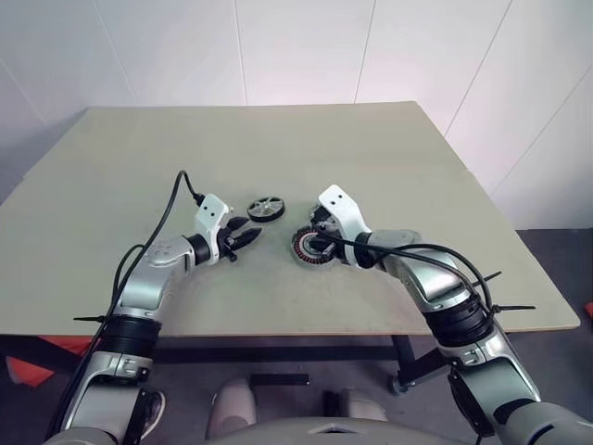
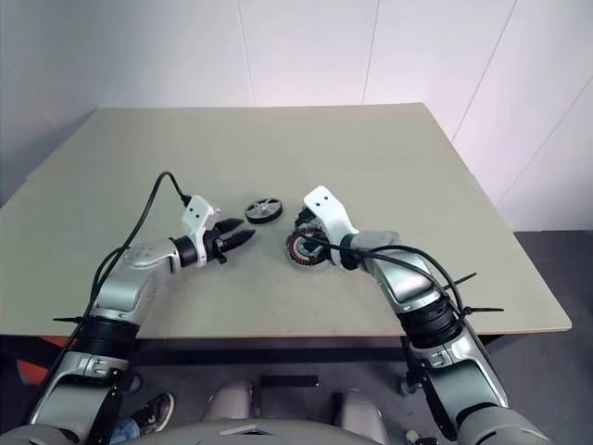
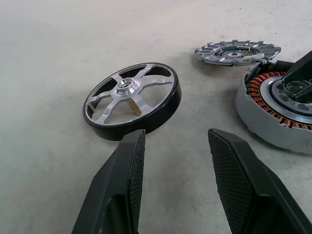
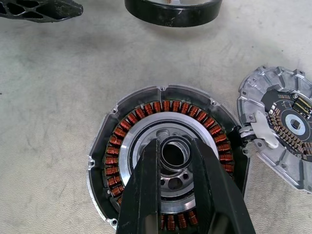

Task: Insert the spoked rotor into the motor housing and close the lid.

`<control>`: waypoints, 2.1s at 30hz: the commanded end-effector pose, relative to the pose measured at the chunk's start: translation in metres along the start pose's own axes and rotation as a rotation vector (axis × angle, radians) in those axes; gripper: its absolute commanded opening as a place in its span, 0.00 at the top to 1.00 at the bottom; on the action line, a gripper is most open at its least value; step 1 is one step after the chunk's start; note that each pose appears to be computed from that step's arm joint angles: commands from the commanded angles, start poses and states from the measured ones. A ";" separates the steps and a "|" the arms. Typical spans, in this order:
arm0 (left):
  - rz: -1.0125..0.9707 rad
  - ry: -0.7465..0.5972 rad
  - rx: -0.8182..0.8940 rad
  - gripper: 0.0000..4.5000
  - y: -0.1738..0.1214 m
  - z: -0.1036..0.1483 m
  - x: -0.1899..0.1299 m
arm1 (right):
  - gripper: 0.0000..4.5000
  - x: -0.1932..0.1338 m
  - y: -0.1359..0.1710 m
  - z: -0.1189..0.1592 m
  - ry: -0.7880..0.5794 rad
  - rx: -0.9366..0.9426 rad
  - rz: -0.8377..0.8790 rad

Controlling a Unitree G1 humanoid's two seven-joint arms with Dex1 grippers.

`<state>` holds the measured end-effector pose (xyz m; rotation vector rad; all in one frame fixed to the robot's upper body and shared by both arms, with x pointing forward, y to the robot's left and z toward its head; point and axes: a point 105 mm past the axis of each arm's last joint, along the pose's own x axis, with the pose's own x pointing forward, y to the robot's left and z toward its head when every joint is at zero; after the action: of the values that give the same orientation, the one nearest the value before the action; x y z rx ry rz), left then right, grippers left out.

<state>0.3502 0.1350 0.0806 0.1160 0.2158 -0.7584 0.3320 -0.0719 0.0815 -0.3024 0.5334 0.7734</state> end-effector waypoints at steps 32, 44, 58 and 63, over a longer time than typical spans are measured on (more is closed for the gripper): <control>0.002 -0.020 0.046 0.52 0.004 0.010 0.001 | 0.99 -0.012 -0.005 0.031 -0.116 -0.022 -0.037; 0.002 -0.012 0.052 0.52 0.004 0.008 0.001 | 0.99 -0.012 0.003 0.017 -0.077 -0.061 -0.006; 0.018 -0.012 0.060 0.52 0.009 0.009 -0.002 | 0.99 0.009 0.012 -0.001 -0.035 0.014 0.019; 0.019 -0.013 0.061 0.52 0.009 0.009 -0.002 | 0.99 0.002 0.007 0.008 -0.069 0.010 -0.001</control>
<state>0.3510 0.1393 0.0733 0.1455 0.2383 -0.7489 0.3260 -0.0563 0.0766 -0.2633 0.5049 0.8071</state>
